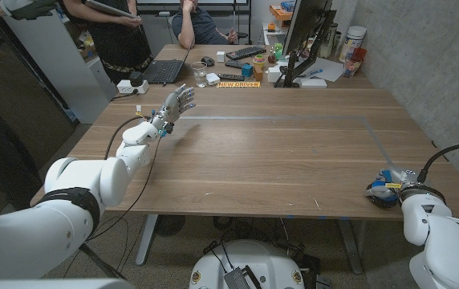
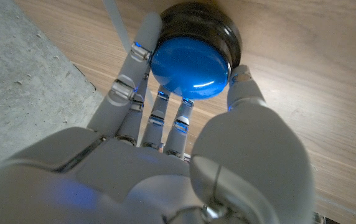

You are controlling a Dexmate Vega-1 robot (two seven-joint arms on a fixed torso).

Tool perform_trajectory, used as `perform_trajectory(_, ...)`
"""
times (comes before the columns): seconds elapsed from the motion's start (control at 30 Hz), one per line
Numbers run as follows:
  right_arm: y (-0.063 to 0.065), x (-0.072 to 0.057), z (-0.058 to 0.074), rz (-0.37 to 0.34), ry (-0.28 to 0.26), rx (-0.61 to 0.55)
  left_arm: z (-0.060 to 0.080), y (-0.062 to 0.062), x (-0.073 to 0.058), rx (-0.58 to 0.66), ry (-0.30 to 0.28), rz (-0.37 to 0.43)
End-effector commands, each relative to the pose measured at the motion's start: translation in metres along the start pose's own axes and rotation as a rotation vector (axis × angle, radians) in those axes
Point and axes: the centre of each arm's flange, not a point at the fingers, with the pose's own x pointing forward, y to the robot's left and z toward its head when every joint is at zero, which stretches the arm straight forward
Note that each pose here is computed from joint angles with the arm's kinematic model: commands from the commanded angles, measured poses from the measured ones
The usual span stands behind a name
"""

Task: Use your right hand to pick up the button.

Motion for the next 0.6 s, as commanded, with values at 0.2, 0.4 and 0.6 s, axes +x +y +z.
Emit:
perform_trajectory(0.2,-0.035,-0.012,0.003,-0.087,-0.029,0.016,-0.001,0.000,-0.001,-0.002,0.000,-0.002)
perform_trajectory(0.4,-0.048,-0.012,0.005,-0.092,-0.043,0.030,-0.002,-0.001,-0.002,-0.003,-0.004,-0.004)
perform_trajectory(0.6,-0.056,-0.013,0.006,-0.119,-0.042,0.032,-0.003,0.001,-0.004,-0.002,-0.002,-0.002)
